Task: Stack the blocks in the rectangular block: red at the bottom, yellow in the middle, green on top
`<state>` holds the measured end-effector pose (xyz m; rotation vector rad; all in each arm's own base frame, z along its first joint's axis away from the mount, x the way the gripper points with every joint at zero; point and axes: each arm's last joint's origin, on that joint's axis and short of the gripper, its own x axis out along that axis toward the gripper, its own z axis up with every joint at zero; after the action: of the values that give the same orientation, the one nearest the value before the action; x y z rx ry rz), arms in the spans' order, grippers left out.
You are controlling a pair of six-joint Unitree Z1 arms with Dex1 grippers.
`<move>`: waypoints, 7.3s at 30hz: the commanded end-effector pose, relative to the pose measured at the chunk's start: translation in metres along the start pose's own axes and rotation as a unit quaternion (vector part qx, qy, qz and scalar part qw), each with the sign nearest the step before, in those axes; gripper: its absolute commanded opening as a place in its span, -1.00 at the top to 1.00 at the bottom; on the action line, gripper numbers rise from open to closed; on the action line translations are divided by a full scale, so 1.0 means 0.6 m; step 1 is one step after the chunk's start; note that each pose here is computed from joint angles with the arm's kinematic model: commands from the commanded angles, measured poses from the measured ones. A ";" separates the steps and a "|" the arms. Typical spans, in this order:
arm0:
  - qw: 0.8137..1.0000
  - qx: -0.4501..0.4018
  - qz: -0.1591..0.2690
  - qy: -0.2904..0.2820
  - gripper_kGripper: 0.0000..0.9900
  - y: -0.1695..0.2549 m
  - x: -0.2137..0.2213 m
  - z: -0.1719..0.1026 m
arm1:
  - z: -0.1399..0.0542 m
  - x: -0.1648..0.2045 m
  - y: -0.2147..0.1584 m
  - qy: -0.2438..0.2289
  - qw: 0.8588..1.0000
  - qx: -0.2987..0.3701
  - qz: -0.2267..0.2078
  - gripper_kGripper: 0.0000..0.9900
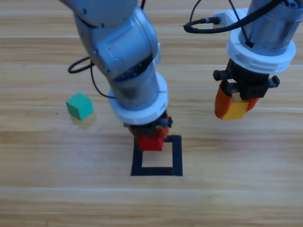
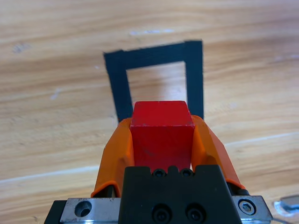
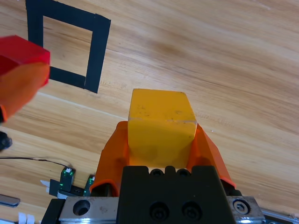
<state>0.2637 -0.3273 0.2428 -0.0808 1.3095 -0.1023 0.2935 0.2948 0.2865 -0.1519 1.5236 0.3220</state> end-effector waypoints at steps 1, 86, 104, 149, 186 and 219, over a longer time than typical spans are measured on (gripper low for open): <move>0.999 0.008 0.034 0.026 0.97 -0.036 0.055 -0.051 | -0.019 -0.003 0.007 0.006 1.000 -0.014 0.000 1.00; 0.995 0.016 0.098 0.013 0.52 -0.054 0.136 -0.067 | -0.015 -0.001 0.007 0.001 0.999 -0.032 -0.007 1.00; 0.996 -0.007 0.091 0.006 -1.00 -0.055 0.128 -0.060 | -0.015 -0.004 0.006 -0.003 0.999 -0.031 -0.008 1.00; 0.959 -0.268 0.079 0.057 -1.00 0.258 -0.012 0.221 | 0.048 0.157 0.222 0.044 0.992 0.116 -0.017 1.00; 0.884 -0.456 0.098 0.046 -1.00 0.280 0.045 0.184 | 0.006 0.152 0.243 0.044 0.989 0.131 -0.050 1.00; 0.881 -0.460 0.103 0.044 -1.00 0.280 0.105 0.177 | -0.020 -0.056 0.218 -0.094 0.994 0.051 0.005 -1.00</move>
<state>0.3832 -0.1713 0.2166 -0.7593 1.3298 0.6723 0.2700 0.4364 0.2390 -0.0504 1.5230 0.1261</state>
